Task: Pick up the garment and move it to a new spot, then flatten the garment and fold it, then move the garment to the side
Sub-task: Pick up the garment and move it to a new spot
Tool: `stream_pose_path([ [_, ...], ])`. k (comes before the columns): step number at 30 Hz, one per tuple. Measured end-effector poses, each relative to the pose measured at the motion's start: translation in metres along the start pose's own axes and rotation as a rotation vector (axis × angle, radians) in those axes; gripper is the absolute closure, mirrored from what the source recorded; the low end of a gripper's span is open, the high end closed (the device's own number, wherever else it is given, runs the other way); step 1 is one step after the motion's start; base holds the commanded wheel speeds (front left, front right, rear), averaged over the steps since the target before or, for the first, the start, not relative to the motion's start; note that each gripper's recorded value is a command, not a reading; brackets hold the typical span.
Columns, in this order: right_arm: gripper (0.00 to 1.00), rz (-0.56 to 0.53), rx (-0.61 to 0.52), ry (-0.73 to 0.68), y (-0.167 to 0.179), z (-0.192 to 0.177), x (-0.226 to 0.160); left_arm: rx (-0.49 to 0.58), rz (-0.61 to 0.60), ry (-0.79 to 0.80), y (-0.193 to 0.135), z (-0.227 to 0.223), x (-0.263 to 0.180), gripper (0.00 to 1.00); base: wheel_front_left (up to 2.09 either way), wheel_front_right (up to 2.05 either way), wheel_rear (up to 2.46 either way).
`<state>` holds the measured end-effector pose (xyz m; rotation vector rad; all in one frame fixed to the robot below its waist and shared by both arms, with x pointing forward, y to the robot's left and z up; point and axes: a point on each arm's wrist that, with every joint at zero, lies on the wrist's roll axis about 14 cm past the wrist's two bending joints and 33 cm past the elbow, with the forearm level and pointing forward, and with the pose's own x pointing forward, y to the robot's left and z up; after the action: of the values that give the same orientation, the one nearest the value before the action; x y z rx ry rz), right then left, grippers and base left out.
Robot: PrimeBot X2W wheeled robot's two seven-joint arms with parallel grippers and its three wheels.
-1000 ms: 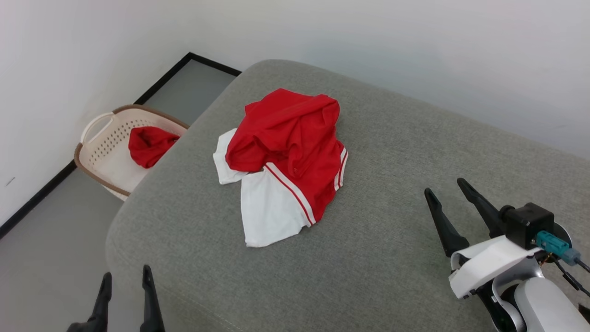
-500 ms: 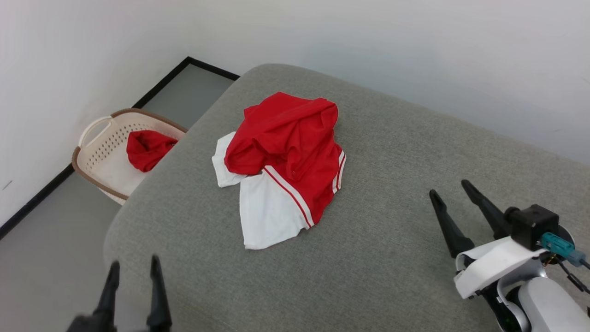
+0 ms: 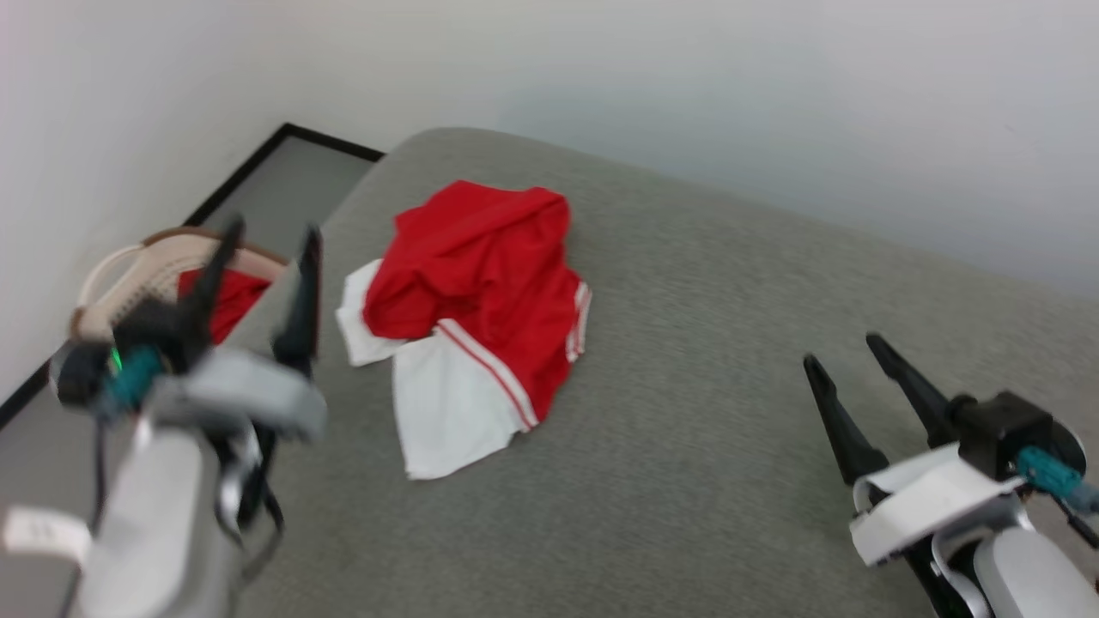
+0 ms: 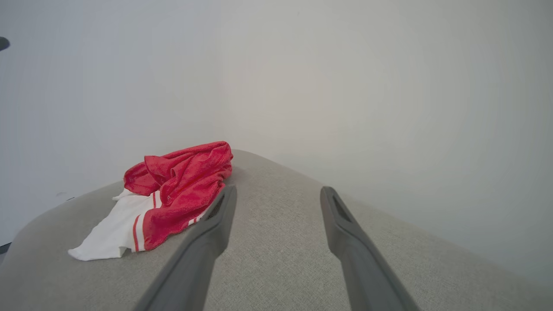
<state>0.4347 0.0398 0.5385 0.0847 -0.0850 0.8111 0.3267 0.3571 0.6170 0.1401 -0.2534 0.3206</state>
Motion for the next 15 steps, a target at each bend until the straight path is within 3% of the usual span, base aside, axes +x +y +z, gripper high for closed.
stream_pose_path([
  [6, 0.00, -0.030, -0.033, -0.051, -0.019, 0.021, -0.002, -0.001, -0.049, 0.054, -0.007, -0.003, 0.070, 0.00, 0.00, 0.00, 0.00],
  [10, 0.00, -0.066, -0.028, -0.050, -0.036, 0.016, -0.007, 0.022, -0.090, 0.274, -0.021, -0.052, 0.100, 0.00, 0.00, 0.00, 0.00],
  [15, 0.00, -0.126, -0.016, -0.021, -0.063, -0.002, -0.017, -0.004, -0.240, 0.602, -0.083, -0.122, 0.109, 0.00, 0.00, 0.00, 0.00],
])
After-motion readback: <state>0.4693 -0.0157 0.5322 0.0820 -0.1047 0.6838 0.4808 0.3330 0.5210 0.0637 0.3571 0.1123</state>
